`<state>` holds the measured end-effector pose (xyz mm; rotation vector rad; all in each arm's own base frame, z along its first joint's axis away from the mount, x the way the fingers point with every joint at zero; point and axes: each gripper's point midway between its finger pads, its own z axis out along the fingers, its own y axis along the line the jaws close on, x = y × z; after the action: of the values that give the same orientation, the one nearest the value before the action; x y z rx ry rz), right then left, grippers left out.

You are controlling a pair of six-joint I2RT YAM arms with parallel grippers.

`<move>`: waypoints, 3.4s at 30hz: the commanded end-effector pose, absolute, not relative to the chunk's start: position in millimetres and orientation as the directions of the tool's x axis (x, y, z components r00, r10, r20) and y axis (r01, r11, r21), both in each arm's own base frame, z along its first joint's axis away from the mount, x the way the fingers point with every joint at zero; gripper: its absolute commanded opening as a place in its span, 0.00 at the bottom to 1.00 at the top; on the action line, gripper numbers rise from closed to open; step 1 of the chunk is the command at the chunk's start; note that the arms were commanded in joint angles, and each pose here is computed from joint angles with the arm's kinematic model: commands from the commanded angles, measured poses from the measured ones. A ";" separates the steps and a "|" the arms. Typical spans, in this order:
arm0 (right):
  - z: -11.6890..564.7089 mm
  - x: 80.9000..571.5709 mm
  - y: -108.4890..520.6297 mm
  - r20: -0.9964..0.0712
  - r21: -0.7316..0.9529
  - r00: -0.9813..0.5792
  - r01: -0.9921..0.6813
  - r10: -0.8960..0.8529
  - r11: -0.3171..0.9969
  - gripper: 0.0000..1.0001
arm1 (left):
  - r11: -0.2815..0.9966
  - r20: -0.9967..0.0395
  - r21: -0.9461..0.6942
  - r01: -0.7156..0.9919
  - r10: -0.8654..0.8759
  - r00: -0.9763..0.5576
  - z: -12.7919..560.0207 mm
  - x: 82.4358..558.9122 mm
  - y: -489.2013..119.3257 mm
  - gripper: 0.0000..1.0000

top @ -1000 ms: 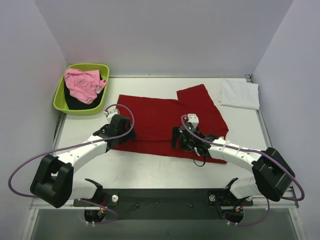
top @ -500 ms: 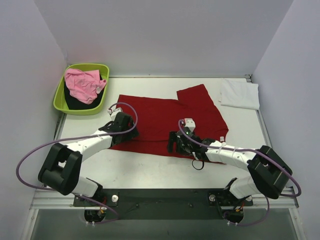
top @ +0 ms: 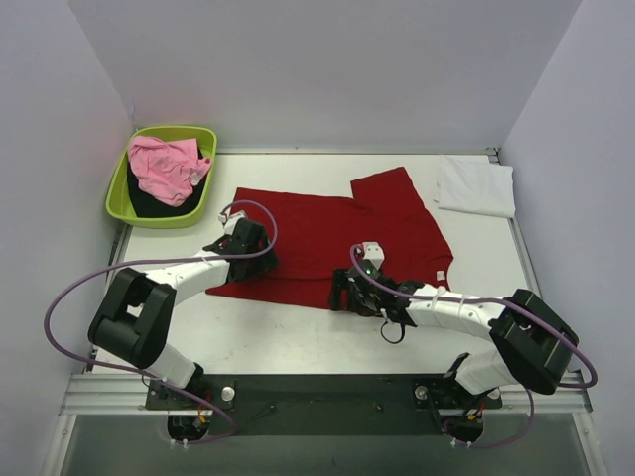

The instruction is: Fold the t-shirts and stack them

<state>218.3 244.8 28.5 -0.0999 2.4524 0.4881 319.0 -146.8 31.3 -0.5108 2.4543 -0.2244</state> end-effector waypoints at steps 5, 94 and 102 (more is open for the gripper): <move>26.0 212.9 251.4 -0.602 0.325 -0.798 -0.200 0.039 0.925 0.74 | 0.901 -0.609 -0.321 -0.291 -0.432 -0.665 62.1 370.2 -147.9 0.86; 13.6 203.4 254.9 -0.593 0.278 -0.805 -0.222 -0.015 0.935 0.74 | 0.906 -0.561 -0.356 -0.230 -0.404 -0.723 70.8 305.5 -146.6 0.84; 32.6 214.6 237.4 -0.645 0.227 -0.764 -0.188 0.003 0.956 0.74 | 0.911 -0.565 -0.334 -0.244 -0.400 -0.721 75.6 301.5 -139.8 0.84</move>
<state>208.2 255.6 19.8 -0.1558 2.4511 0.4679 298.1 -145.8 59.1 -0.4654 2.4514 -0.3313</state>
